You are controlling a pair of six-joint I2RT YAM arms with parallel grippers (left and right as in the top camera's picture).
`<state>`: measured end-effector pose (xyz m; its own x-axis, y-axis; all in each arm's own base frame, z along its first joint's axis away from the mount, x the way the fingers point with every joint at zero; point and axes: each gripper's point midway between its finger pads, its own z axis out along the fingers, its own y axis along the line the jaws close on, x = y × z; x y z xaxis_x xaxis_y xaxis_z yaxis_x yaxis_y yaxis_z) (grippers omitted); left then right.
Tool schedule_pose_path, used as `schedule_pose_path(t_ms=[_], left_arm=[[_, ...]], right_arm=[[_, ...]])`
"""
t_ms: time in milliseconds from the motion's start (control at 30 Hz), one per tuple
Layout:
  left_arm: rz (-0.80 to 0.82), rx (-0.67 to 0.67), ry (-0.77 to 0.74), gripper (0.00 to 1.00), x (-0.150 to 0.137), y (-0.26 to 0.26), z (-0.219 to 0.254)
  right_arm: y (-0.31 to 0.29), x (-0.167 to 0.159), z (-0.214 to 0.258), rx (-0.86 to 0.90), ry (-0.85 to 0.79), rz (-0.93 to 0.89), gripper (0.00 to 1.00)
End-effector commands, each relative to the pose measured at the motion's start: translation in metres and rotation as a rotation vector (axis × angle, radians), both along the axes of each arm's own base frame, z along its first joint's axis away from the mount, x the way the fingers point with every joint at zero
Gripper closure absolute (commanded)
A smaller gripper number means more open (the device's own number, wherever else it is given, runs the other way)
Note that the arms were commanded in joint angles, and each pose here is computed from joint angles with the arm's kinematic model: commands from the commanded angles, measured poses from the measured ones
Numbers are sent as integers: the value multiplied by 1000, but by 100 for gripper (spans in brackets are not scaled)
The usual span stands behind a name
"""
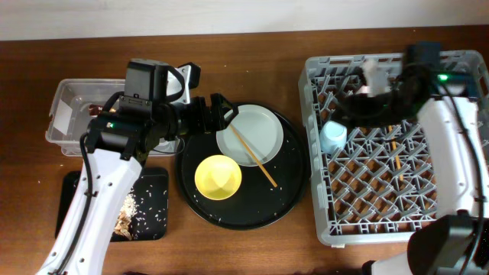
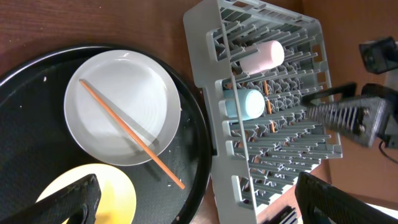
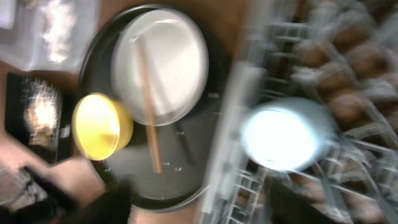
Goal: Sort waste into correct bins and load items into the dishwasher rack
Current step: 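Grasp the second chopstick from the plate with the right gripper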
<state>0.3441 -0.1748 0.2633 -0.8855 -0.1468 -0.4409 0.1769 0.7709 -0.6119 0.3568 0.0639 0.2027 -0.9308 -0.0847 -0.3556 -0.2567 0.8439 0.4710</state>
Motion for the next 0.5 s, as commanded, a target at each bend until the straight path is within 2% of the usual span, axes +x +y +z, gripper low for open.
schedule_pose_path(t_ms=[0, 33, 67, 100, 133, 233, 333, 467], left_arm=[[-4, 8, -11, 1, 0, 1, 0], [-4, 8, -11, 1, 0, 1, 0], [-4, 8, -11, 1, 0, 1, 0], [-4, 8, -11, 1, 0, 1, 0], [-4, 8, -11, 1, 0, 1, 0], [-4, 8, -11, 1, 0, 1, 0], [-4, 8, -11, 1, 0, 1, 0], [-4, 8, -11, 0, 0, 1, 0]], right_arm=[[61, -8, 15, 100, -33, 154, 1], [76, -12, 12, 103, -19, 183, 2], [88, -16, 8, 99, -6, 218, 7], [96, -19, 0, 71, 10, 245, 34], [102, -21, -8, 50, 22, 263, 50], [132, -29, -40, 3, 51, 354, 65], [154, -23, -66, -21, 42, 371, 68], [172, -20, -96, -108, 37, 365, 66]])
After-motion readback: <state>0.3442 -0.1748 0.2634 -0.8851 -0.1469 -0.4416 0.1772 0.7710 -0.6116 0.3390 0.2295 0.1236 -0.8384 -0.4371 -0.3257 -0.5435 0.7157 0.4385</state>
